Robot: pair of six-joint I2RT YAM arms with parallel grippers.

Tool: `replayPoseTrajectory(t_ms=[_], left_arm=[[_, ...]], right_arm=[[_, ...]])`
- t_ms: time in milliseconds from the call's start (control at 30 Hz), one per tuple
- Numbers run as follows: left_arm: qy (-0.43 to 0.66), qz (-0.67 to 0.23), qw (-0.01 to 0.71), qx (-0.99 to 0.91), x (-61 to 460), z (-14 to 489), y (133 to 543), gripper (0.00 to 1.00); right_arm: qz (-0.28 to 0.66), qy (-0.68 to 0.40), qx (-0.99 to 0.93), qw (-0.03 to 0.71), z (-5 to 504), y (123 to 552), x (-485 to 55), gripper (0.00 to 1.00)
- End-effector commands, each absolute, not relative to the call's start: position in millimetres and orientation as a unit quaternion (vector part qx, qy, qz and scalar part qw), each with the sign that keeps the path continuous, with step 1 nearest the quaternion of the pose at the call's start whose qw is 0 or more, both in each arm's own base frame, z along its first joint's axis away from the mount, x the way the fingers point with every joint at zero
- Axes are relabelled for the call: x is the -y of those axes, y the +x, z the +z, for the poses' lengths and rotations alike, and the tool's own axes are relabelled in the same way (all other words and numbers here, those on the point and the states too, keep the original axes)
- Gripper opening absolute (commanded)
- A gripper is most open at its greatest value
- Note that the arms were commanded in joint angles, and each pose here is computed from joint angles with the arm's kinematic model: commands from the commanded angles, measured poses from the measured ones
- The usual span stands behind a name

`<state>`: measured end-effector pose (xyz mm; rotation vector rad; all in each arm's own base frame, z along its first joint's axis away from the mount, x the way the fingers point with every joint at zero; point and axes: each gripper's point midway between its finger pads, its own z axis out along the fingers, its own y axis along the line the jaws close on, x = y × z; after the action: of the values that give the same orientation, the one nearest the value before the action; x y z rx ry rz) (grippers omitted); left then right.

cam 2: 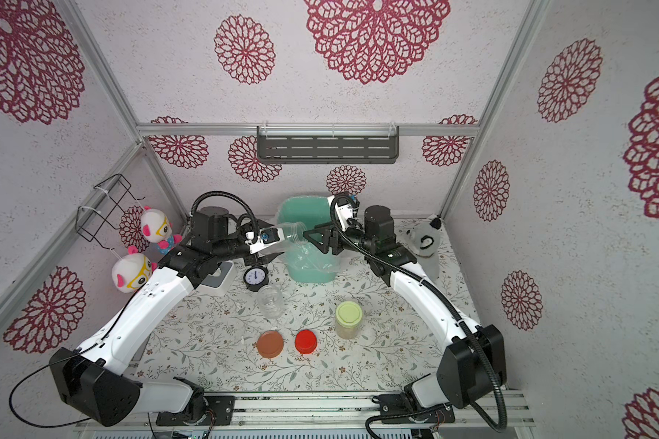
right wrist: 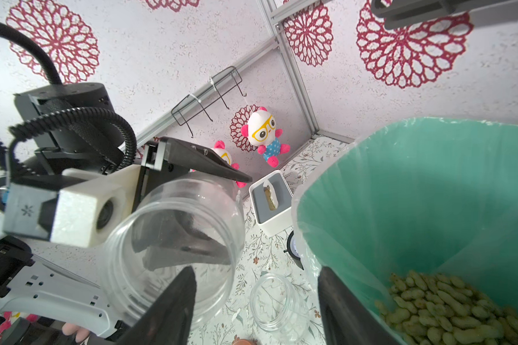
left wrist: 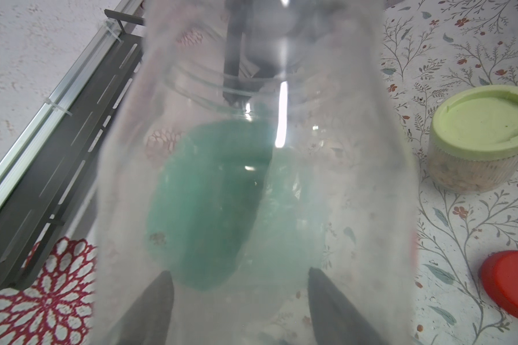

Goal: Empty moldy peanuts from jars
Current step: Place the jar at the center of the board.

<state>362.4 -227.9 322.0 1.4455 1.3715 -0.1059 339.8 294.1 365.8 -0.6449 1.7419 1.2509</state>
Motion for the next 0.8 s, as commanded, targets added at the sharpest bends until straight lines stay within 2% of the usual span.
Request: replayPoseTrajectory(t_ms=[0, 300, 767], left_arm=[[0.61, -0.058, 0.556, -0.562, 233.0, 332.8, 360.1, 0.0], [0.627, -0.068, 0.542, -0.555, 241.6, 328.2, 353.8, 0.0], [0.638, -0.065, 0.534, -0.551, 248.9, 323.2, 355.3, 0.0]], right_arm=[[0.507, -0.282, -0.68, 0.448, 384.3, 335.0, -295.2, 0.63], [0.513, -0.291, -0.683, 0.431, 381.7, 339.0, -302.2, 0.56], [0.516, -0.308, -0.696, 0.393, 371.0, 345.1, -316.6, 0.4]])
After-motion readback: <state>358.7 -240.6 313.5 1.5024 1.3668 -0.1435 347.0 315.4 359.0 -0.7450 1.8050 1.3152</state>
